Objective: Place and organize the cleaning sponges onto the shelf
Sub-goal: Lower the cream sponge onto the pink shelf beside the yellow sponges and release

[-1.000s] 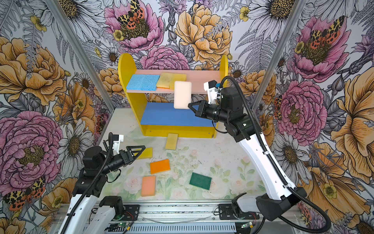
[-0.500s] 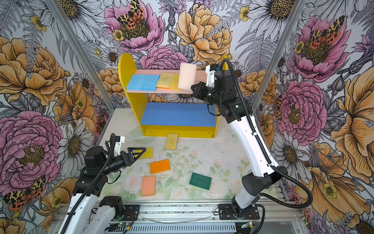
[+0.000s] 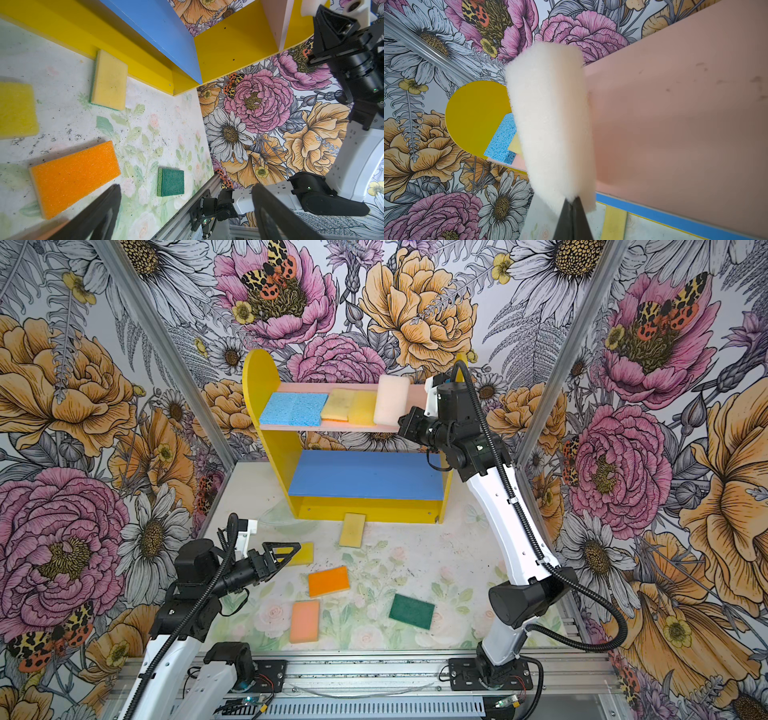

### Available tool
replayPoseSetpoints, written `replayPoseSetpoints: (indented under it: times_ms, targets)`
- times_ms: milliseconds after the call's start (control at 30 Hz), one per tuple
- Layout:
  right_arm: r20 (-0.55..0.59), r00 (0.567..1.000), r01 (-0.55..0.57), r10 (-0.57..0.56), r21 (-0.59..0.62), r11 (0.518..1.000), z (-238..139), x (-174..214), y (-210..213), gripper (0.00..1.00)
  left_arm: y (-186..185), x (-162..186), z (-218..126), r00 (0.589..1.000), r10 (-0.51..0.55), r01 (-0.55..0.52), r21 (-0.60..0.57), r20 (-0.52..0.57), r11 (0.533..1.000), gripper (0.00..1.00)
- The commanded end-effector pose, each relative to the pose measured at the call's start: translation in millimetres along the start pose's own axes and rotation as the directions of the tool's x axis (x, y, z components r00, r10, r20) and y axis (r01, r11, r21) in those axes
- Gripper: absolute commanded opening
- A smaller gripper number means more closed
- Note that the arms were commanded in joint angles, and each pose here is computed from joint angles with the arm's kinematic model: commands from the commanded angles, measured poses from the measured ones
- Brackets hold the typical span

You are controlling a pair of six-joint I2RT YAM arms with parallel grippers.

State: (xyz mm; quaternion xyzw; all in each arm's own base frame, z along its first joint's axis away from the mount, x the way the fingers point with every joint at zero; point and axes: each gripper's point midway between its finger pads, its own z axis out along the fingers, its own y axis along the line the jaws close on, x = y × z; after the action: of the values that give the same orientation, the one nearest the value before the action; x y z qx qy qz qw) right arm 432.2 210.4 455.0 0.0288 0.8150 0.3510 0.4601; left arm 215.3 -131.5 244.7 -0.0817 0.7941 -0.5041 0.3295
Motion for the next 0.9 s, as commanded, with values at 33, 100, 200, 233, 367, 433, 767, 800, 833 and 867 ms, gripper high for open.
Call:
replayPoseSetpoints:
  times_ms: [33, 100, 200, 233, 367, 433, 767, 800, 833, 867]
  targets:
    - [0.023, 1.0, 0.018, -0.018, 0.001, 1.0, -2, -11, -1, 0.01, 2, 0, 0, 1.0, 0.013, -0.013, 0.0, -0.006, 1.0, 0.99]
    - [0.026, 1.0, 0.015, -0.016, 0.012, 1.0, -1, -12, -4, 0.01, 2, -1, 0, 1.0, 0.014, -0.014, -0.002, -0.004, 1.0, 0.99]
    - [0.029, 1.0, 0.011, -0.011, 0.017, 1.0, 1, -15, -8, 0.02, 2, -1, 0, 1.0, 0.013, -0.013, -0.001, -0.005, 1.0, 0.99]
    - [0.029, 1.0, 0.01, -0.011, 0.018, 1.0, 2, -15, -8, 0.02, 2, -1, 0, 1.0, 0.012, -0.012, -0.002, -0.006, 1.0, 0.99]
    - [0.024, 1.0, 0.008, -0.008, 0.019, 1.0, 6, -16, -12, 0.12, 3, -1, 1, 1.0, 0.01, -0.01, -0.004, -0.007, 1.0, 0.99]
    - [0.021, 1.0, 0.005, -0.006, 0.019, 1.0, 7, -16, -14, 0.21, 4, -1, 1, 1.0, 0.008, -0.008, -0.005, -0.006, 1.0, 0.99]
    - [0.033, 0.999, -0.001, 0.0, 0.021, 1.0, 4, -22, -17, 0.45, 5, -1, 1, 1.0, 0.005, -0.005, -0.007, -0.005, 1.0, 0.99]
    - [0.034, 0.999, 0.0, -0.001, 0.018, 1.0, 4, -22, -16, 0.46, 4, -2, 0, 1.0, 0.006, -0.007, -0.006, -0.003, 1.0, 0.99]
    - [0.036, 0.999, -0.001, 0.0, 0.019, 1.0, 4, -23, -16, 0.46, 5, -2, 1, 1.0, 0.004, -0.004, -0.008, -0.006, 1.0, 0.99]
    - [0.035, 0.999, -0.001, 0.0, 0.018, 1.0, 4, -22, -16, 0.46, 5, -2, 1, 1.0, 0.005, -0.005, -0.007, -0.005, 1.0, 0.99]
